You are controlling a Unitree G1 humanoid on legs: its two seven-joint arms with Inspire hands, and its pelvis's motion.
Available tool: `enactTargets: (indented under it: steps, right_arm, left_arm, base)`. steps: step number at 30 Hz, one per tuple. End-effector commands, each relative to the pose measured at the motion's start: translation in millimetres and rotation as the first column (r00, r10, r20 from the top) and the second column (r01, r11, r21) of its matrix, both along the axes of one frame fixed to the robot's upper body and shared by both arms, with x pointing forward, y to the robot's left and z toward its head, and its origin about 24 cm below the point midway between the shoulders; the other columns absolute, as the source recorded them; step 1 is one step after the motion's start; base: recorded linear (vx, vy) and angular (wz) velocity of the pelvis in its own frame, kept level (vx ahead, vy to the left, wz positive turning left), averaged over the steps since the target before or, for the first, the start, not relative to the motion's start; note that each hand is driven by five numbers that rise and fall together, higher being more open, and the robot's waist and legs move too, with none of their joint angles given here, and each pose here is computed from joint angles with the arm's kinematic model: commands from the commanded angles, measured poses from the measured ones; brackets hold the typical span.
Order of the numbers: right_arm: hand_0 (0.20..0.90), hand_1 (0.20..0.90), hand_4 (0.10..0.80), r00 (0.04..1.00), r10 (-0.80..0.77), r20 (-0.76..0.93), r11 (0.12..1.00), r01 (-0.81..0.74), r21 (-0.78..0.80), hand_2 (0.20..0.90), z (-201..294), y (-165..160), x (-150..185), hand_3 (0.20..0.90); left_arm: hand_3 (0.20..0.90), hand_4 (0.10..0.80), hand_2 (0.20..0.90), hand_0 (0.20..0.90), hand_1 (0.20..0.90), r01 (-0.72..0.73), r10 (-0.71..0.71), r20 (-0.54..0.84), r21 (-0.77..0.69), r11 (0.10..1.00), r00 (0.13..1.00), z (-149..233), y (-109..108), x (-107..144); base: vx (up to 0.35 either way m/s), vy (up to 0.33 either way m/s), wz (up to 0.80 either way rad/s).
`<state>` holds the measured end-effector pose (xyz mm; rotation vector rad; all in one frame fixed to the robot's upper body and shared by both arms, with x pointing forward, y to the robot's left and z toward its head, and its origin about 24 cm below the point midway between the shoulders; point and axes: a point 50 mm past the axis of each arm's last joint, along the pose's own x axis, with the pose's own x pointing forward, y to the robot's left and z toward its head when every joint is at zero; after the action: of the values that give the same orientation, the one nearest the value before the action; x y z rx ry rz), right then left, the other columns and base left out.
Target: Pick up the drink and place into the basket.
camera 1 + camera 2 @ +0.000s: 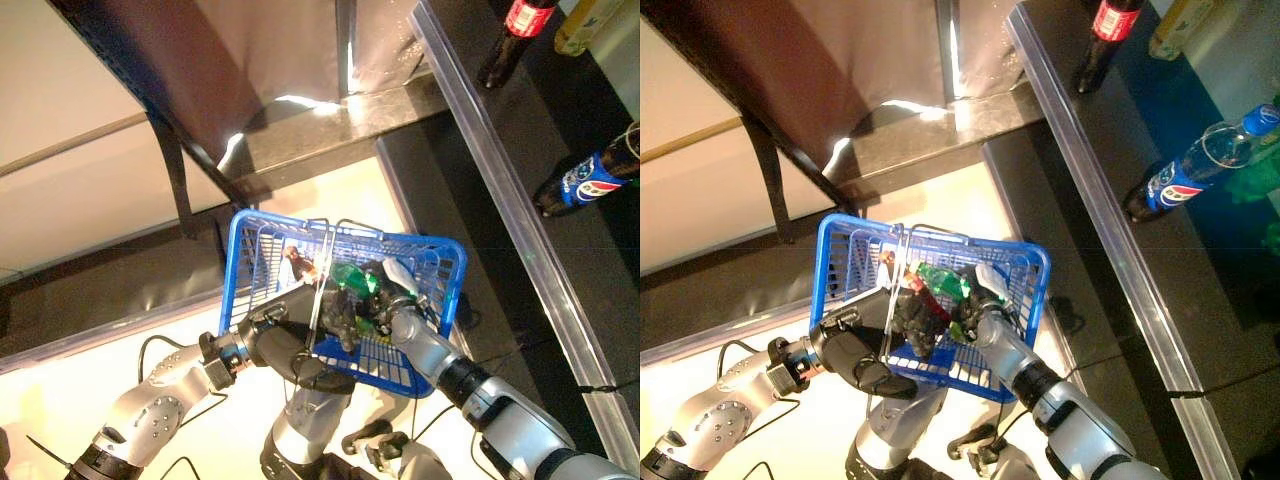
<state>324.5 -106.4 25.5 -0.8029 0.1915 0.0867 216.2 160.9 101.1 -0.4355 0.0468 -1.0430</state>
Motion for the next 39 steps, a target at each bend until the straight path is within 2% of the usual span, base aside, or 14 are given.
enactTargets:
  steps: [1, 5, 13, 21, 23, 24, 27, 30, 32, 37, 39]
  right_arm:
    - [0.9, 0.9, 0.8, 0.962, 0.026, 0.272, 0.998, -0.041, 0.052, 0.9, 50.2, 1.5, 3.2, 0.9]
    - [0.9, 0.9, 0.8, 0.95, 0.029, 0.31, 0.996, -0.054, 0.073, 0.9, 59.1, -8.1, -6.0, 0.9]
    - [0.9, 0.9, 0.8, 0.899, 0.091, 0.429, 0.987, -0.139, 0.082, 0.9, 89.0, -25.8, -34.3, 0.9]
    - [0.9, 0.9, 0.8, 0.87, 0.159, 0.467, 0.951, -0.262, 0.165, 0.9, 110.2, -32.8, -55.4, 0.9]
    - [0.9, 0.9, 0.8, 0.858, 0.223, 0.463, 0.891, -0.372, 0.26, 0.9, 114.1, -30.8, -68.2, 0.9]
    - [0.9, 0.9, 0.8, 0.858, 0.223, 0.463, 0.891, -0.372, 0.26, 0.9, 114.2, -31.1, -68.3, 0.9]
    - [0.9, 0.9, 0.8, 0.815, 0.326, 0.479, 0.712, -0.545, 0.443, 0.9, 120.8, -20.6, -84.0, 0.9]
    - [0.9, 0.9, 0.8, 0.795, 0.363, 0.486, 0.578, -0.601, 0.552, 0.9, 118.3, -15.1, -92.1, 0.9]
    - [0.9, 0.9, 0.8, 0.787, 0.375, 0.49, 0.521, -0.616, 0.591, 0.9, 116.0, -12.7, -95.5, 0.9]
    - [0.9, 0.9, 0.8, 0.812, 0.397, 0.428, 0.468, -0.58, 0.667, 0.9, 99.0, -14.8, -101.7, 0.9]
    - [0.9, 0.9, 0.8, 0.837, 0.409, 0.363, 0.456, -0.532, 0.714, 0.9, 83.7, -21.1, -106.3, 0.9]
  left_arm:
    - [0.2, 0.1, 0.3, 0.3, 0.3, 0.328, 0.004, 0.563, -0.487, 0.81, 0.826, 112.4, -5.6, -32.7]
    - [0.2, 0.1, 0.3, 0.3, 0.3, 0.266, 0.057, 0.521, -0.523, 0.81, 0.852, 106.6, 3.1, -30.3]
    - [0.2, 0.1, 0.3, 0.3, 0.3, 0.042, 0.242, 0.403, -0.579, 0.814, 0.883, 95.4, 21.3, -4.6]
    - [0.2, 0.1, 0.3, 0.3, 0.3, -0.103, 0.321, 0.298, -0.568, 0.816, 0.899, 75.1, 33.4, 0.2]
    - [0.2, 0.1, 0.3, 0.3, 0.3, -0.166, 0.351, 0.247, -0.552, 0.817, 0.903, 58.1, 41.1, 0.4]
    - [0.2, 0.1, 0.3, 0.3, 0.3, -0.165, 0.35, 0.247, -0.552, 0.817, 0.904, 58.0, 40.9, 0.5]
    - [0.2, 0.1, 0.3, 0.3, 0.3, -0.209, 0.358, 0.203, -0.522, 0.827, 0.911, 42.3, 44.3, 0.5]
    - [0.2, 0.1, 0.3, 0.3, 0.3, -0.275, 0.389, 0.136, -0.501, 0.82, 0.911, 23.1, 47.9, 1.7]
    - [0.2, 0.1, 0.3, 0.3, 0.3, -0.325, 0.418, 0.101, -0.478, 0.816, 0.903, 13.5, 49.9, 2.7]
    - [0.2, 0.1, 0.3, 0.3, 0.3, -0.54, 0.568, -0.038, -0.372, 0.755, 0.822, -27.0, 67.8, 0.9]
    - [0.2, 0.1, 0.3, 0.3, 0.3, -0.667, 0.657, -0.162, -0.334, 0.666, 0.737, -52.3, 82.2, -6.7]
  base:
    - [0.006, 0.015, -0.18]
    - [0.004, -0.015, -0.17]
    - [-0.005, 0.018, -0.19]
    - [0.029, -0.007, -0.23]
    - [0.034, -0.017, -0.13]
    - [0.018, -0.019, -0.13]
    - [0.026, -0.03, -0.17]
    - [0.041, -0.016, -0.08]
    - [0.031, -0.022, -0.07]
    - [0.006, -0.018, -0.14]
    - [-0.012, -0.02, -0.27]
